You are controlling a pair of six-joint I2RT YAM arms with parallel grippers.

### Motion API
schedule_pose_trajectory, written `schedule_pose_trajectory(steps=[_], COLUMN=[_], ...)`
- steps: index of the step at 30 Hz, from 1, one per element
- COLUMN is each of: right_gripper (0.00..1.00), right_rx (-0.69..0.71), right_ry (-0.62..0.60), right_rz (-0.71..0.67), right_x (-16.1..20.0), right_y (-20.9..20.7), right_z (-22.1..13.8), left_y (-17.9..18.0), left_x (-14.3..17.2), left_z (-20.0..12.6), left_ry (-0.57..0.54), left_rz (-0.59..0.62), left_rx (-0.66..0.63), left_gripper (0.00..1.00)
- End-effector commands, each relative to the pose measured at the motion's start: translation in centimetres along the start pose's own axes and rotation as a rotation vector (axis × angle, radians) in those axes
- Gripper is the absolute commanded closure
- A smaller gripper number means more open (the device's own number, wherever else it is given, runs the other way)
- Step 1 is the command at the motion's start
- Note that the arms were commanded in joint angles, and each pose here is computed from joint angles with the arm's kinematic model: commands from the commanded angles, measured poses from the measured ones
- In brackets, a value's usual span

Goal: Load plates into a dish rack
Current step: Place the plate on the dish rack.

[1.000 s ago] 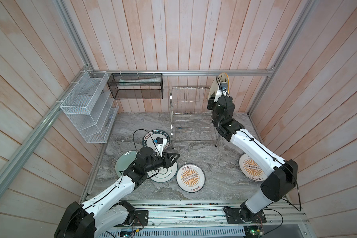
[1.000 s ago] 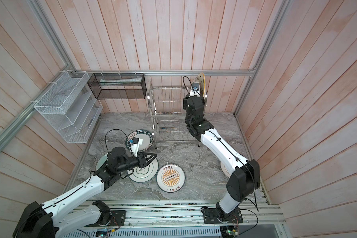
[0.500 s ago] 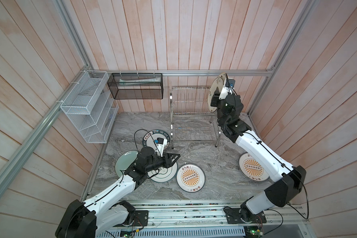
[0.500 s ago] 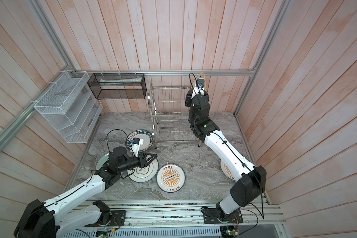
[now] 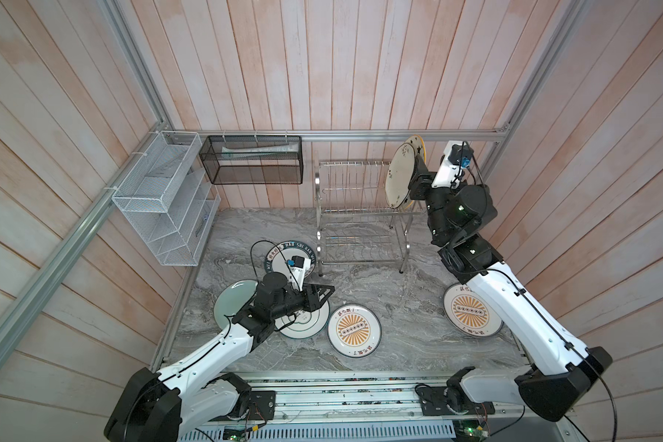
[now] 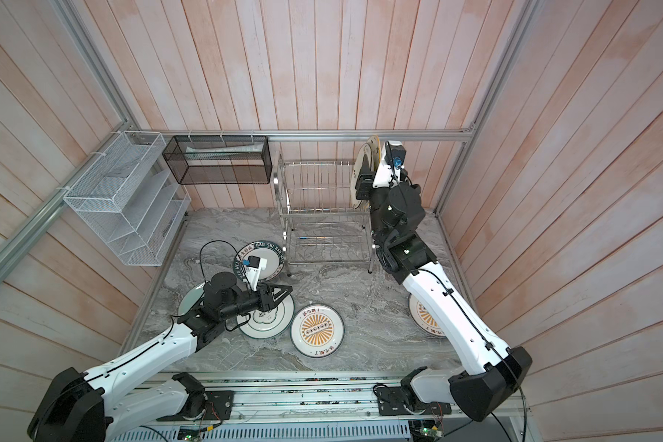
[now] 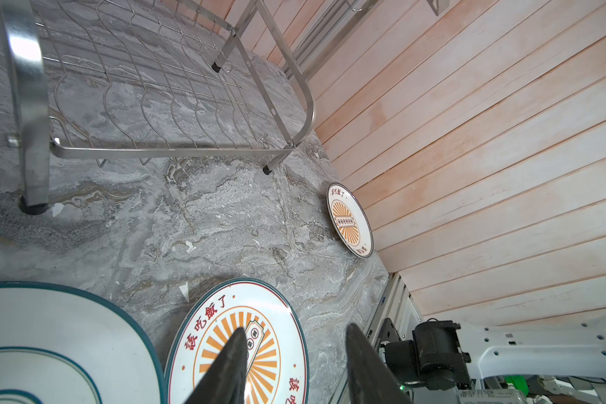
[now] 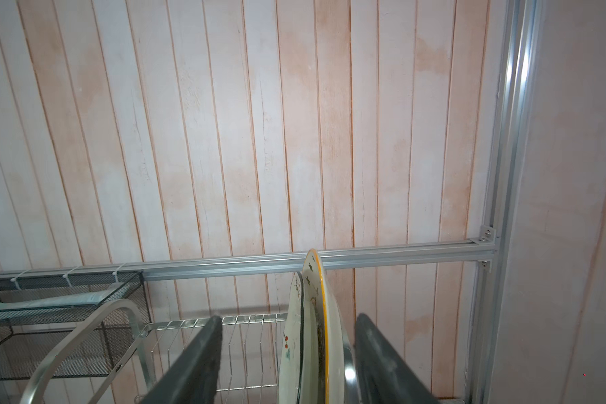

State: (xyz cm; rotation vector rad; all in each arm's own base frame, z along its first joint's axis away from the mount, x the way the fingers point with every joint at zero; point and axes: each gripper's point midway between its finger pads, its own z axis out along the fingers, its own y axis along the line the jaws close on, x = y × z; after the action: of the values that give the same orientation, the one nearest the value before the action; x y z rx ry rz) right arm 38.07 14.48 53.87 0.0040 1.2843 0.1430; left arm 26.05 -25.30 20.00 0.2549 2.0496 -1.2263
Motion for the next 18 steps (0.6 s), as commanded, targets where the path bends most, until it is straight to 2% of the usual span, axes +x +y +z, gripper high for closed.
schedule_pose_trajectory(steps=[1,4,8,18], right_gripper=[0.38,0.36,0.36,0.37], right_rx=[-0.123,-0.222,-0.237,-0.216], right_ry=[-0.006,-0.007,0.022,0.231], right_rz=[-0.030,-0.039,-0.005,0.113], right_x=[0.1,0.6,2.4,12.4], right_y=[1.3,2.0,1.0,-0.4], right_z=[-1.1,-2.7,-4.0,-7.9], left_y=[-0.9,-1.0,-0.9,-0.4], left_x=[-1.6,-1.9,-1.8,-1.9], left_z=[-0.1,-0.2,-0.3,-0.1], left_ry=[-0.044,-0.059,-0.067,-0.070], left_rz=[0.031,0.035,0.033,0.040], left_rx=[0.004,0.004,0.002,-0.017], left_gripper=[0.53,0.53,0.53,0.53])
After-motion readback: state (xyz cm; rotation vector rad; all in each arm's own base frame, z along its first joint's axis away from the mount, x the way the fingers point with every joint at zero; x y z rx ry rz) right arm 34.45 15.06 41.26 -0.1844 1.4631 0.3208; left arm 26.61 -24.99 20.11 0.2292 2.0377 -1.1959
